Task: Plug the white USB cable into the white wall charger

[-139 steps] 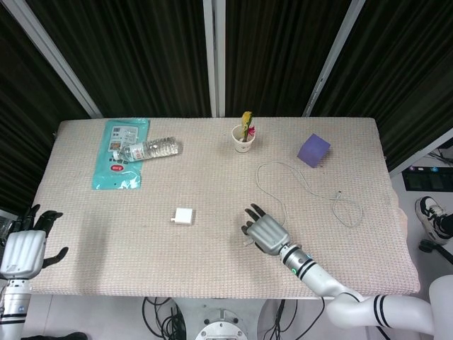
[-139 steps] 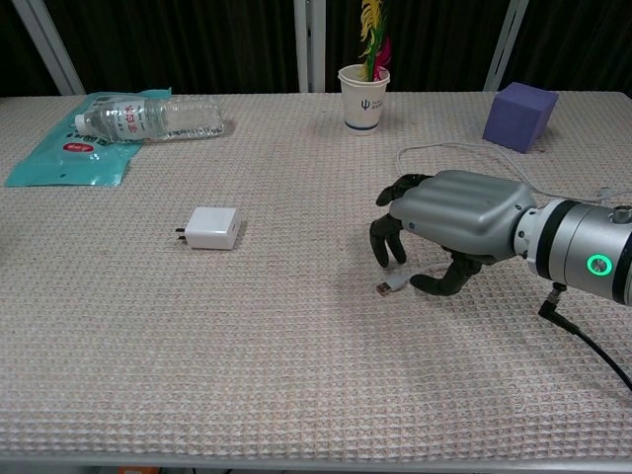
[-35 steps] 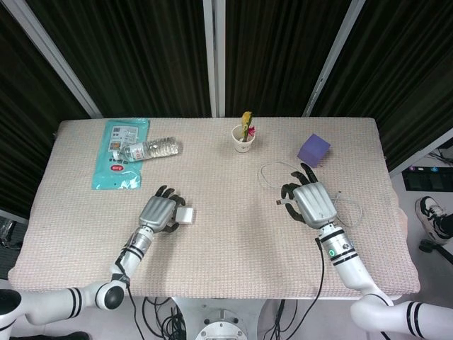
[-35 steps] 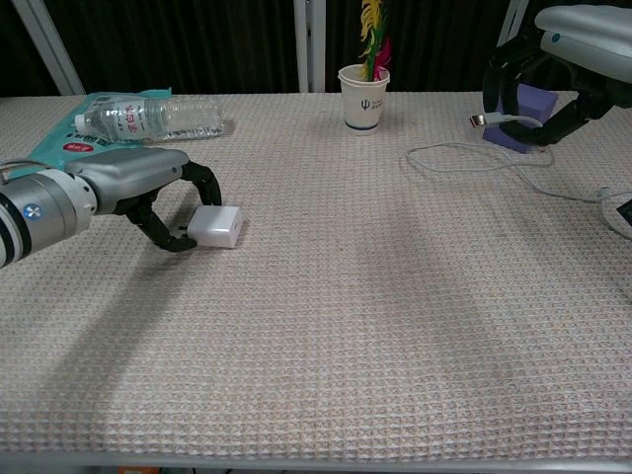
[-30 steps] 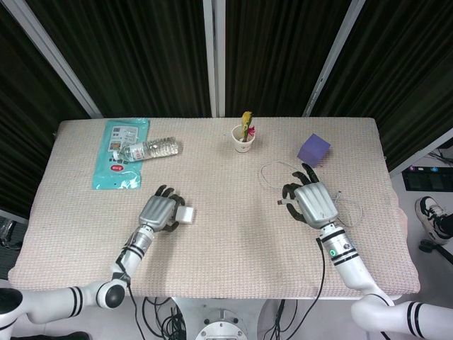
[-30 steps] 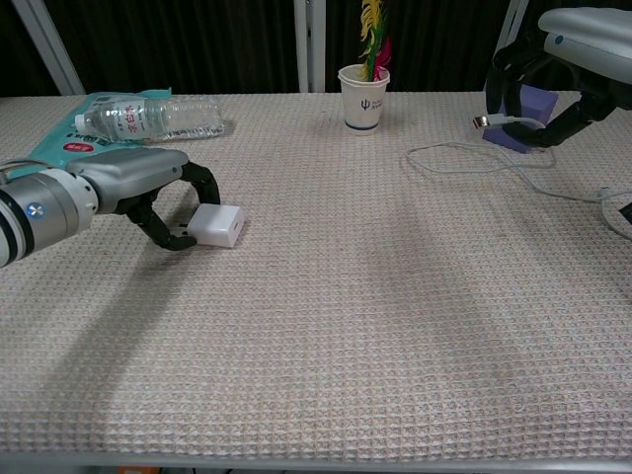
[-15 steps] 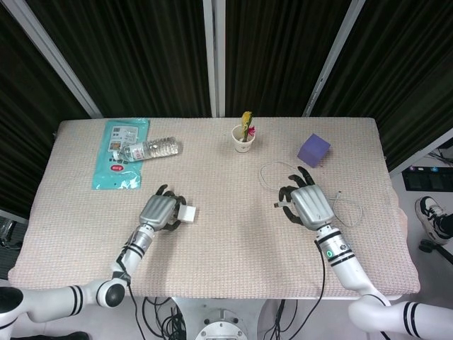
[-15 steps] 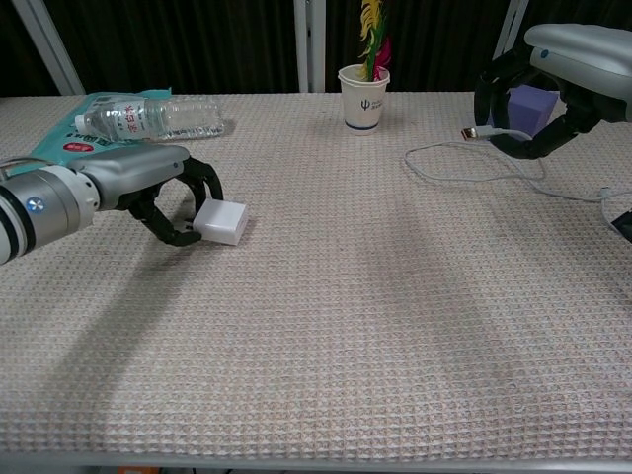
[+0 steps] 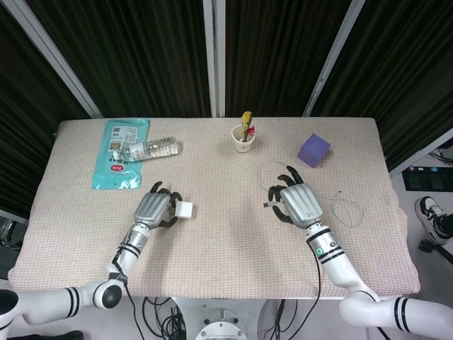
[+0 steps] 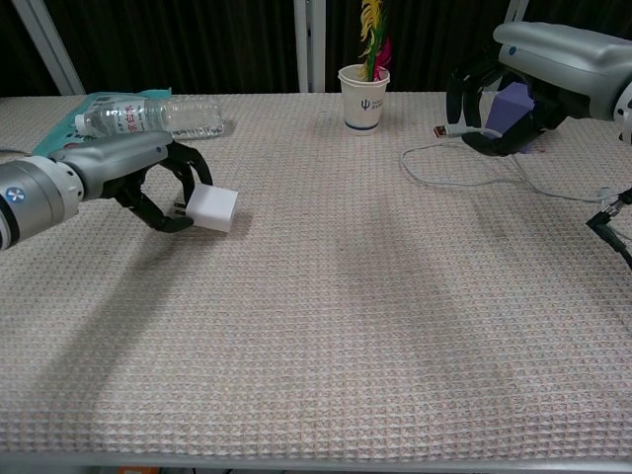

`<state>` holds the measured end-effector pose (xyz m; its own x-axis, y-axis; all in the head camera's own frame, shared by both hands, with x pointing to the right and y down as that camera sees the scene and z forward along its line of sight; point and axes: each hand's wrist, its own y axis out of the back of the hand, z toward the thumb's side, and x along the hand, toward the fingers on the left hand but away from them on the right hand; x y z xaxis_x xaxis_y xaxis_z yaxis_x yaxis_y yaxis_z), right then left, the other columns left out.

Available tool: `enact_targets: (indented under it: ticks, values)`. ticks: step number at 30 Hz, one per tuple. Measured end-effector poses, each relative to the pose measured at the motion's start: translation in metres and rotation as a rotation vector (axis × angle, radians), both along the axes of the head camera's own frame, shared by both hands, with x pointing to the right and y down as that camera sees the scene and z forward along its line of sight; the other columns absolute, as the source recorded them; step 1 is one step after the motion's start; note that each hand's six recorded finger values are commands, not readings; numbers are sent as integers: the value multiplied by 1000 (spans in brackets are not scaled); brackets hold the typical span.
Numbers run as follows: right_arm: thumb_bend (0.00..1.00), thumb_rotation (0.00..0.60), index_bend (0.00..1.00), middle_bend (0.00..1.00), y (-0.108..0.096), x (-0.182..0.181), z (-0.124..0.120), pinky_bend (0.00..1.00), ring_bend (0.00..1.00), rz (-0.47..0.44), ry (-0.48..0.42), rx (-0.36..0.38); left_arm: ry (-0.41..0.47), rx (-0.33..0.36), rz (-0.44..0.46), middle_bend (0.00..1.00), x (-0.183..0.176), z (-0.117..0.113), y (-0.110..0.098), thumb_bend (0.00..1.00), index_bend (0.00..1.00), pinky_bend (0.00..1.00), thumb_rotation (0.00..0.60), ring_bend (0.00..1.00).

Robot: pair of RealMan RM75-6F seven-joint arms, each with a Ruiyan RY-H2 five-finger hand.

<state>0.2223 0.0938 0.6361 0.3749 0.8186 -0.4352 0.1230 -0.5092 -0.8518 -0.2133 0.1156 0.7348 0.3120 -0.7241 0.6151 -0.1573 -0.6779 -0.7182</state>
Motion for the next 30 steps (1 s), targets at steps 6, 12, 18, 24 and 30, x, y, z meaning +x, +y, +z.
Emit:
enact_targets:
  ticks: [6, 12, 18, 24, 30]
  values:
    - [351, 600, 569, 533, -3, -4, 6, 35, 207, 11, -8, -33, 93, 14, -87, 441, -5, -13, -9, 421, 468, 95, 591, 236]
    - [355, 600, 569, 532, -11, -41, 16, 35, 206, -22, -47, -71, 178, 59, -144, 441, 3, -35, -20, 422, 468, 95, 579, 236]
    - [357, 600, 569, 533, -22, -81, 27, 36, 207, -23, -64, -87, 203, 86, -148, 441, 13, -47, -25, 419, 468, 95, 573, 236]
    - [359, 600, 571, 536, -31, -115, 33, 35, 211, -4, -85, -97, 199, 108, -131, 441, 24, -55, -28, 420, 468, 96, 567, 236]
    - [359, 600, 573, 537, -36, -132, 37, 35, 211, 23, -104, -106, 218, 116, -131, 441, 33, -61, -29, 420, 468, 96, 564, 236]
